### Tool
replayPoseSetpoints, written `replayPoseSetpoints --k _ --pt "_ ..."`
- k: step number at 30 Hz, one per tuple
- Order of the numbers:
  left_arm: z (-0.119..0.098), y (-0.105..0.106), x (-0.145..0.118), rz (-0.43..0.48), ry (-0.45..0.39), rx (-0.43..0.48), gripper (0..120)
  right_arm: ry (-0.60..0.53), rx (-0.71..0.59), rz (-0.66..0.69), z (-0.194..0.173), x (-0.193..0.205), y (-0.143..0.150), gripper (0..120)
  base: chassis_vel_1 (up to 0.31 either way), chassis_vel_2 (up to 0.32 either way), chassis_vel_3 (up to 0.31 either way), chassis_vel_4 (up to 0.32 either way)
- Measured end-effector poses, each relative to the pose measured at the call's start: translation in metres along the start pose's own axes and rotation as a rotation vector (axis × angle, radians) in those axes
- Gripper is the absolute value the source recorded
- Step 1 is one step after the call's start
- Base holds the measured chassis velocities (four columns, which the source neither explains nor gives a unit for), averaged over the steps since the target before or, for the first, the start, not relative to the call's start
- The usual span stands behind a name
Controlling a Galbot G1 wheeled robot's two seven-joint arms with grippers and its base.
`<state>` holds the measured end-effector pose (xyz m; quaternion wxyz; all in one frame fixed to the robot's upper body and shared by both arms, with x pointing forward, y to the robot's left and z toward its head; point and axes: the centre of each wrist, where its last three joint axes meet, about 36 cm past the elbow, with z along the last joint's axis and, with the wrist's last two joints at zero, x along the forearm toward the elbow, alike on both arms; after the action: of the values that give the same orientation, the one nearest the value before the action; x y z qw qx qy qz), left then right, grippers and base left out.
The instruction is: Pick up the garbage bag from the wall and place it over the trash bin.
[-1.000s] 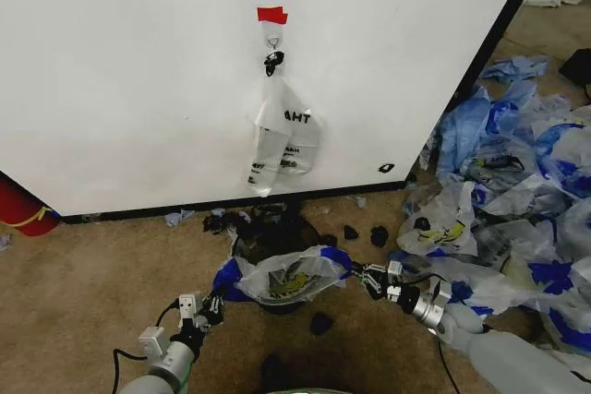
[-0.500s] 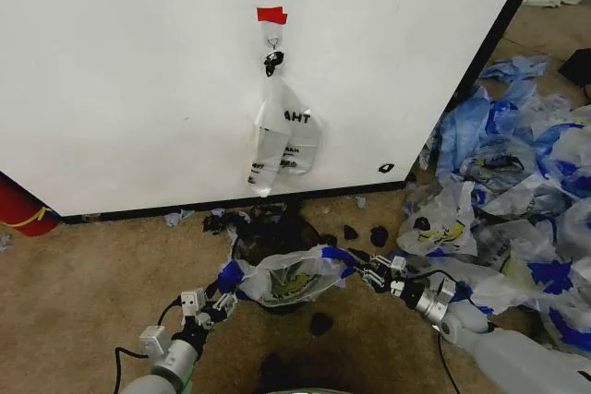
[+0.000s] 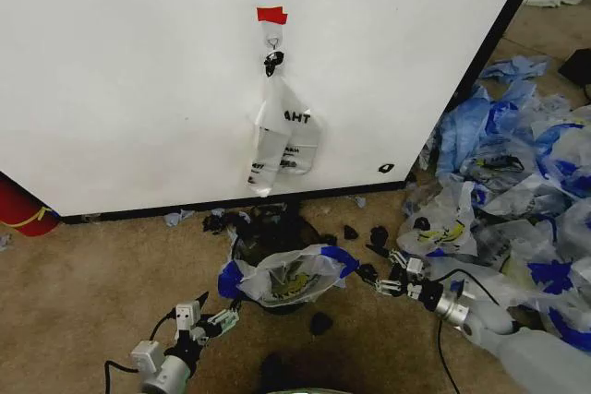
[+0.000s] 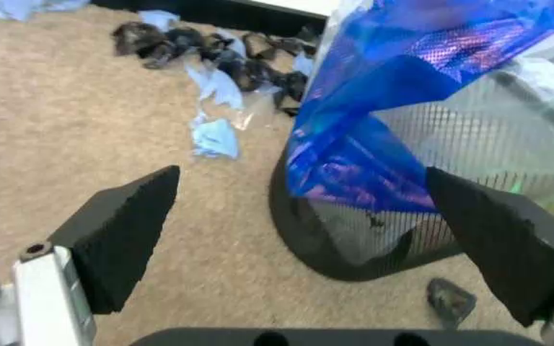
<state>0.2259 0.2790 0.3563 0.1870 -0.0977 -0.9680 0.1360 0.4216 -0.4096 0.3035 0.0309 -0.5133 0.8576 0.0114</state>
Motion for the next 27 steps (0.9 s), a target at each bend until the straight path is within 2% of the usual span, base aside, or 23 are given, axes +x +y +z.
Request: replayPoseSetpoints --k 4,6,7,9,10,11,13,14,15,16,17,19,21,22,23,27 --pt "-0.009 -0.002 0.016 -0.010 -0.035 -0.036 100 -0.063 0.015 -0.007 -0.043 0.003 -0.008 100 0.000 0.000 0.000 0.000" --pt "-0.032 -0.004 0.019 -0.003 -0.107 -0.069 100 -0.138 0.043 0.019 -0.080 -0.004 -0.017 100 0.000 0.000 0.000 0.000" --pt "-0.032 -0.004 0.019 -0.003 -0.107 -0.069 100 -0.138 0.043 0.019 -0.080 -0.004 -0.017 100 0.000 0.000 0.000 0.000" --pt "-0.058 -0.004 0.016 0.008 -0.184 -0.097 100 -0.195 0.070 0.052 -0.106 -0.011 -0.023 100 0.000 0.000 0.000 0.000" --pt "-0.063 -0.005 0.015 0.012 -0.200 -0.102 100 -0.209 0.077 0.059 -0.111 -0.014 -0.024 100 0.000 0.000 0.000 0.000" --pt "-0.085 -0.007 0.010 0.030 -0.256 -0.113 100 -0.263 0.101 0.086 -0.131 -0.023 -0.026 100 0.000 0.000 0.000 0.000" --pt "-0.103 -0.009 0.005 0.048 -0.289 -0.110 100 -0.312 0.117 0.117 -0.146 -0.033 -0.025 100 0.000 0.000 0.000 0.000" --pt "-0.124 -0.011 0.000 0.072 -0.314 -0.100 100 -0.368 0.126 0.155 -0.157 -0.046 -0.023 100 0.000 0.000 0.000 0.000" --pt "-0.124 -0.011 0.000 0.072 -0.314 -0.100 100 -0.368 0.126 0.155 -0.157 -0.046 -0.023 100 0.000 0.000 0.000 0.000" --pt "-0.141 -0.012 -0.005 0.093 -0.333 -0.103 100 -0.411 0.128 0.183 -0.166 -0.059 -0.020 100 0.000 0.000 0.000 0.000" --pt "-0.145 -0.011 -0.006 0.098 -0.335 -0.106 100 -0.419 0.128 0.189 -0.168 -0.061 -0.019 100 0.000 0.000 0.000 0.000" --pt "-0.180 -0.004 -0.023 0.159 -0.319 -0.185 100 -0.463 0.163 0.237 -0.185 -0.068 -0.007 100 0.000 0.000 0.000 0.000" --pt "-0.200 0.003 -0.033 0.182 -0.292 -0.247 100 -0.467 0.193 0.274 -0.188 -0.062 0.001 100 0.000 0.000 0.000 0.000" --pt "-0.200 0.003 -0.033 0.182 -0.292 -0.247 100 -0.467 0.193 0.274 -0.188 -0.062 0.001 100 0.000 0.000 0.000 0.000" --pt "-0.212 0.008 -0.038 0.199 -0.257 -0.285 100 -0.468 0.210 0.308 -0.190 -0.056 0.008 100 0.000 0.000 0.000 0.000" --pt "-0.234 0.023 -0.045 0.273 -0.146 -0.357 100 -0.456 0.223 0.394 -0.183 -0.030 0.028 100 0.000 0.000 0.000 0.000"
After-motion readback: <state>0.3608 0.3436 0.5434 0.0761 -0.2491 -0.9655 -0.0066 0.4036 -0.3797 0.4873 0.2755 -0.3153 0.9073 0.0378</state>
